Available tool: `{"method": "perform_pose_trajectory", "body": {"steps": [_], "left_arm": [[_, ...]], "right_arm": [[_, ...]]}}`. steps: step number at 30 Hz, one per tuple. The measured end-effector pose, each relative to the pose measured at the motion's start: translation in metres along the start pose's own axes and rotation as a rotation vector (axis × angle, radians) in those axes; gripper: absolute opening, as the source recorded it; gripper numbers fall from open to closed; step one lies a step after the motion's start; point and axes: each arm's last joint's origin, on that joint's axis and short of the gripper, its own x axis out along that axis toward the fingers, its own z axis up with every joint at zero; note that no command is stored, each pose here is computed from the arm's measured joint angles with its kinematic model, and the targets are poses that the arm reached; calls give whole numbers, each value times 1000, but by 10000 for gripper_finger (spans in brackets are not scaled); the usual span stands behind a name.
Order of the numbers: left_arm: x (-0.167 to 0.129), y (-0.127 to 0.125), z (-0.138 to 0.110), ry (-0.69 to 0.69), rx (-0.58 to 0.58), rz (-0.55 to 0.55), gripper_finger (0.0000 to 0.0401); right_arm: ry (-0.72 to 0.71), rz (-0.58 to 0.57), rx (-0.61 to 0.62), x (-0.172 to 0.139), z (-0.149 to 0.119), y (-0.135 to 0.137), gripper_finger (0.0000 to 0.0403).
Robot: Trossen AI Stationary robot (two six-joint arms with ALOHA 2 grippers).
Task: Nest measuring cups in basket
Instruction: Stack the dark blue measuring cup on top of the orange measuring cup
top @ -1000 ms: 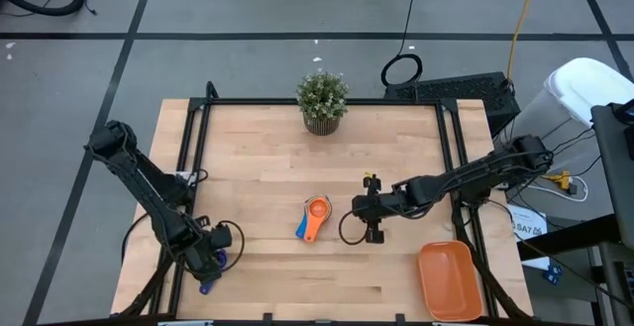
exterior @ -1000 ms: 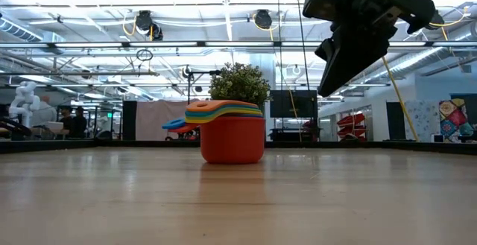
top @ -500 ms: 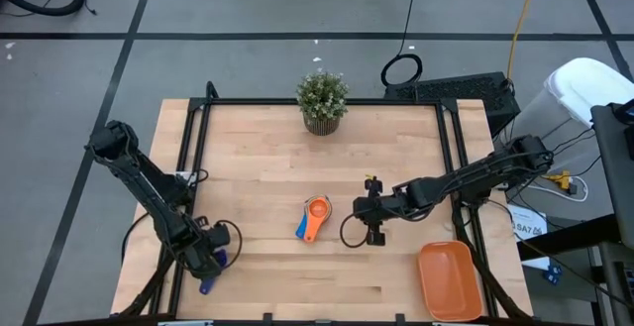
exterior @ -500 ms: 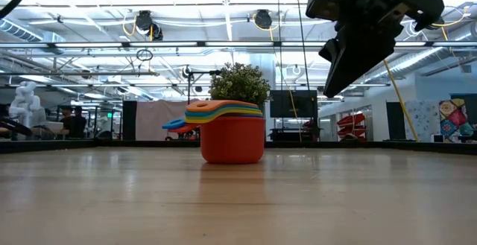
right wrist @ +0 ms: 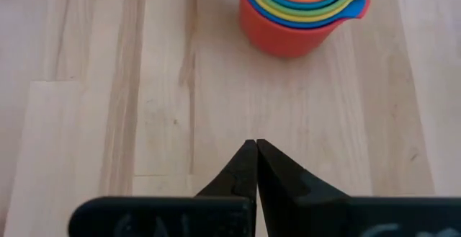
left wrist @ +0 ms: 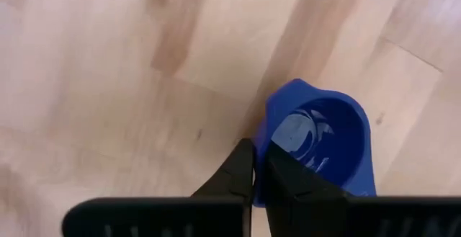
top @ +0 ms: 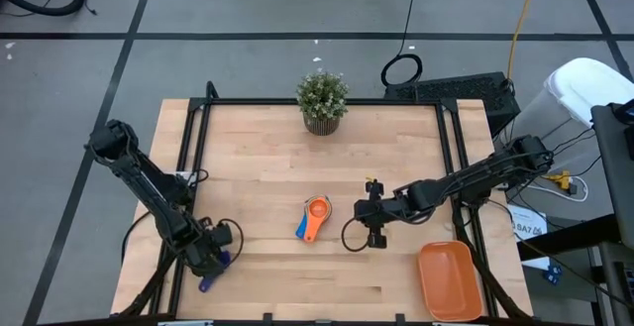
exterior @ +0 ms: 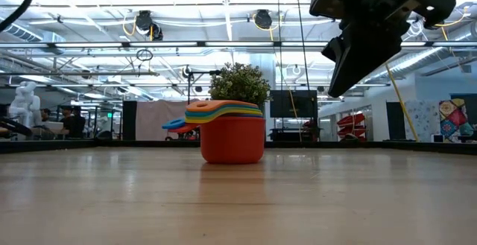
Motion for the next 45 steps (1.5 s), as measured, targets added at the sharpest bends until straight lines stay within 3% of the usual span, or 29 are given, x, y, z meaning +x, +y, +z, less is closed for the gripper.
{"method": "perform_pose_trajectory", "body": {"steps": [6,11,19,26,32,45], "left_arm": [[-7,-3,21,-47,-30,3,9],[-23,-7,55,-154,-25,8,9],[-75,-11,122,-347,-21,3,9],[-117,-3,167,-492,-50,-13,9],[-119,3,195,-492,-88,-5,9],[-99,-15,256,-363,-63,-18,9]], "right_arm": [[-6,-21,-2,0,0,-1,0],[-7,-21,-6,0,0,-1,0],[-3,-19,-9,0,0,-1,0],[-3,-18,-29,0,0,-1,0],[2,-19,-58,0,0,-1,0],[33,5,-84,0,-3,0,0]]}}
